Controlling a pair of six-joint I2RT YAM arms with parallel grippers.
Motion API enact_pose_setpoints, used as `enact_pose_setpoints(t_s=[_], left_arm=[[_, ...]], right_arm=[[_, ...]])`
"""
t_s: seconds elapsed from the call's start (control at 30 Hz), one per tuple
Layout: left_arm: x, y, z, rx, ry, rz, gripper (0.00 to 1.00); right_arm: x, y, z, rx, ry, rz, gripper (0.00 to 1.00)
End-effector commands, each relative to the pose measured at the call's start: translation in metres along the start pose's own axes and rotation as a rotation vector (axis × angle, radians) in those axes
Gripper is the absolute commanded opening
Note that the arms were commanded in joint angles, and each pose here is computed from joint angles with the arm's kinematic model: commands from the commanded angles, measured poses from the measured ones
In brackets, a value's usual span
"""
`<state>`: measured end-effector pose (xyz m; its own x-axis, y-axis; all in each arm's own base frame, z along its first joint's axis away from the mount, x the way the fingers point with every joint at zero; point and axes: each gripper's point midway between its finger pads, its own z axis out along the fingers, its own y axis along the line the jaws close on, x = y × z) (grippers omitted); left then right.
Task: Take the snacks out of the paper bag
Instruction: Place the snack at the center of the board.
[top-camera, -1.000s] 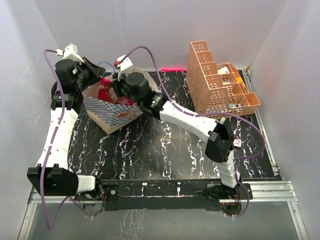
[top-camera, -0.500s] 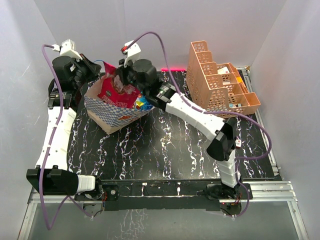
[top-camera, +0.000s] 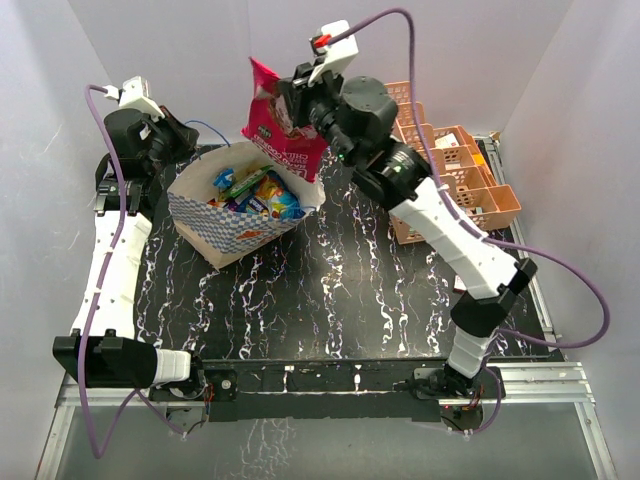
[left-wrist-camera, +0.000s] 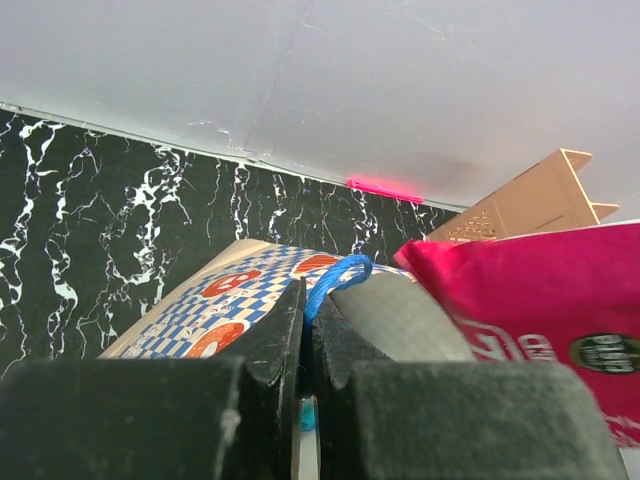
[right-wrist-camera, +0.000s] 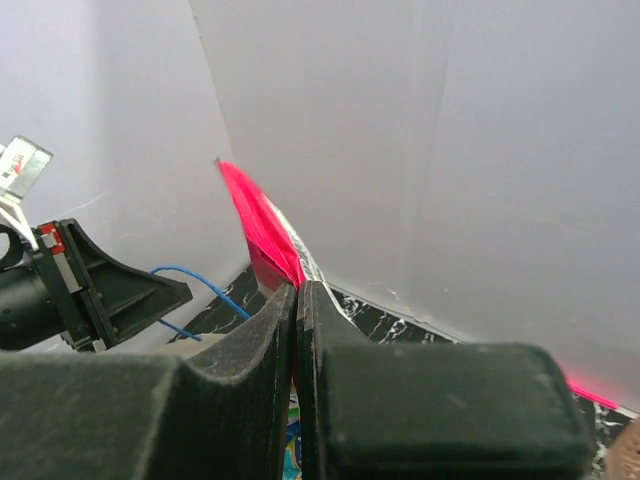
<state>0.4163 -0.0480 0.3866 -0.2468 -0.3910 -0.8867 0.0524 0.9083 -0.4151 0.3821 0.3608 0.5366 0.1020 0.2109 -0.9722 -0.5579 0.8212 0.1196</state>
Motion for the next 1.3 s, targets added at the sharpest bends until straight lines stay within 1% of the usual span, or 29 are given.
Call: enact_pose_setpoints(t_s=[0.0,0.1,0.2,0.27,0.47,0.63,0.67,0.77,0.87,0.9,0.97,1.07,1.1,1.17,1.27], left_arm=[[-0.029,-0.017,-0.014,0.051,-0.089,0.024,0.00],[-0.029,-0.020,-0.016,0.065,-0.086,0.024,0.00],[-0.029,-0.021,-0.016,0.071,-0.081,0.033,0.00],[-0.029,-0.021,-0.018,0.072,-0.080,0.038,0.00],[-0.028,-0.023,-0.023,0.078,-0.082,0.042,0.00],[-0.023,-0.027,-0.021,0.111,-0.070,0.019,0.00],[-0.022,-0.028,-0.020,0.117,-0.069,0.017,0.00],[-0.020,-0.028,-0.016,0.121,-0.061,0.010,0.00],[-0.018,-0.029,-0.015,0.129,-0.054,0.006,0.00],[-0.017,-0.030,-0.015,0.132,-0.054,0.005,0.00],[-0.017,-0.031,-0.017,0.138,-0.052,0.003,0.00],[-0.017,-0.031,-0.022,0.140,-0.056,0.003,0.00],[-0.016,-0.031,-0.023,0.138,-0.056,0.004,0.00],[-0.015,-0.030,-0.025,0.131,-0.054,0.008,0.00],[-0.014,-0.027,-0.027,0.116,-0.056,0.020,0.00]], right_arm=[[-0.113,-0.019,-0.063,0.042,-0.189,-0.006,0.08],[-0.120,-0.033,-0.097,0.071,-0.165,-0.016,0.08],[-0.101,-0.052,-0.129,0.126,-0.091,-0.030,0.08],[-0.080,-0.065,-0.152,0.170,-0.032,-0.017,0.08],[0.012,-0.096,-0.221,0.275,0.180,0.057,0.08],[0.086,-0.110,-0.266,0.347,0.326,0.152,0.08],[0.095,-0.111,-0.273,0.359,0.339,0.181,0.08],[0.128,-0.108,-0.283,0.374,0.384,0.283,0.08],[0.148,-0.077,-0.276,0.245,0.428,0.389,0.08],[0.152,-0.067,-0.272,0.202,0.441,0.428,0.08],[0.152,-0.047,-0.263,0.120,0.426,0.513,0.08],[0.152,-0.027,-0.253,0.043,0.407,0.622,0.08],[0.155,-0.026,-0.252,0.048,0.406,0.660,0.08],[0.169,-0.035,-0.254,0.124,0.393,0.731,0.08],[0.206,-0.062,-0.269,0.293,0.396,0.781,0.08]])
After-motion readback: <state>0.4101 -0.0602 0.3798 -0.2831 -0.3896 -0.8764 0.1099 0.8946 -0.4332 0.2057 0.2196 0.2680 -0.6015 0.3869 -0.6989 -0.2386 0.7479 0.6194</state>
